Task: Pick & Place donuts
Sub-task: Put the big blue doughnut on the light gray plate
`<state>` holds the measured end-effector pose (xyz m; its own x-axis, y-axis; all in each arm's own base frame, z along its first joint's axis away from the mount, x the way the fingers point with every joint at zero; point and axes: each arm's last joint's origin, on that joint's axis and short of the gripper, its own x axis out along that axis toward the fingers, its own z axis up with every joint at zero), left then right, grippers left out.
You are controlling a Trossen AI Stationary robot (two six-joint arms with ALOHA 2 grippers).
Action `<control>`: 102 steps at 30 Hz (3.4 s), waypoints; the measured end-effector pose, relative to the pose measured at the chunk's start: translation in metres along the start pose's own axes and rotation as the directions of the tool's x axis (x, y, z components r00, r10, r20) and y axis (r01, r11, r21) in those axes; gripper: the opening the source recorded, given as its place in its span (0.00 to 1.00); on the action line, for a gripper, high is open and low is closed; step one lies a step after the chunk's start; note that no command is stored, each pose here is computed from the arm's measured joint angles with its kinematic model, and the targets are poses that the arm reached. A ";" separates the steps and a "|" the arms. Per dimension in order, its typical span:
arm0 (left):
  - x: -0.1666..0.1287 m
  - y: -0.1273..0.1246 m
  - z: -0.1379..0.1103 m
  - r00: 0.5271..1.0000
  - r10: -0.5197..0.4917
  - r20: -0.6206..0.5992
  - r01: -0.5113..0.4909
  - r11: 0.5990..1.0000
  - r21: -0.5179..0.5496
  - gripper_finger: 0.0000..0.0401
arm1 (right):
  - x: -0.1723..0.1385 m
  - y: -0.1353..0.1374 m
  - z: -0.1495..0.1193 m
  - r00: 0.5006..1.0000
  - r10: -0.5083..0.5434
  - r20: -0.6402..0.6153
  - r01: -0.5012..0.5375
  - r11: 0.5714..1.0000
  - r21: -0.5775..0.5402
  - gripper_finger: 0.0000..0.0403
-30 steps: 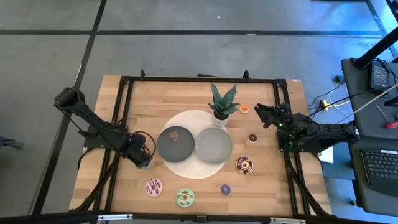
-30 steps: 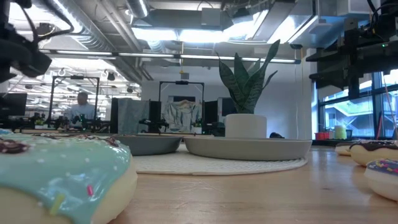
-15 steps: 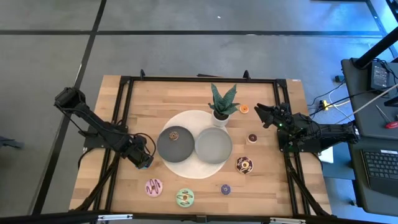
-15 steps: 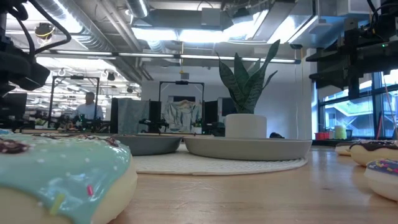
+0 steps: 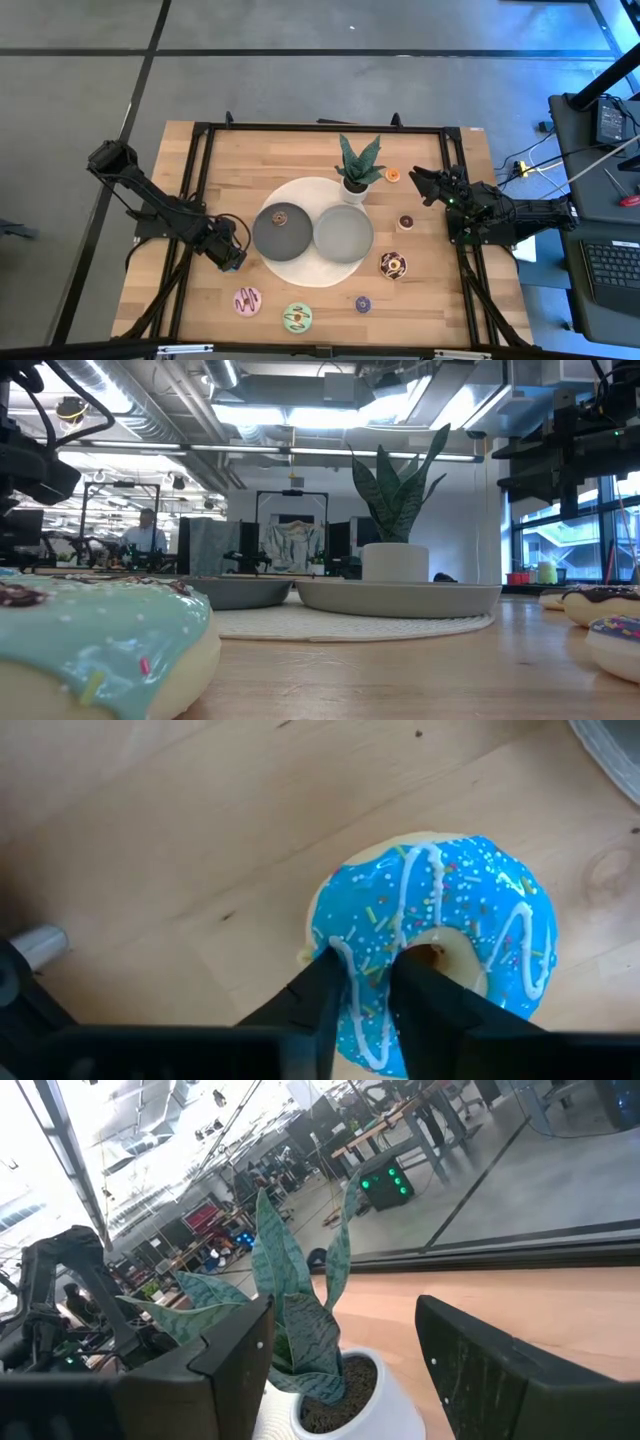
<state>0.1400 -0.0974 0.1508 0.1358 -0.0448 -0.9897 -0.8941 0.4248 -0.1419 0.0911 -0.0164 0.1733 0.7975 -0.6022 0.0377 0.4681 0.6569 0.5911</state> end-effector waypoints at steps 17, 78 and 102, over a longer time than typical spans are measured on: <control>-0.102 -0.059 0.038 0.643 -0.431 0.633 0.268 0.901 0.342 0.10 | -0.002 0.014 0.011 0.964 0.266 0.013 -0.265 0.963 -0.045 0.61; -0.162 -0.107 0.148 -0.135 -0.383 0.914 0.234 0.884 0.406 0.11 | 0.190 0.241 0.034 0.974 0.123 -0.191 -0.223 0.683 -0.695 0.21; -0.173 -0.088 0.112 0.000 -0.356 0.934 0.082 0.931 0.355 0.53 | 0.173 0.234 0.058 0.988 0.002 -0.154 -0.111 0.700 -0.705 0.06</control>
<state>0.2427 -0.0260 0.3368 0.7174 0.6935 0.0667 -0.6701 0.7130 -0.2066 0.3161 0.0071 0.3651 0.8474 -0.5240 -0.0856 0.5077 0.8469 -0.1584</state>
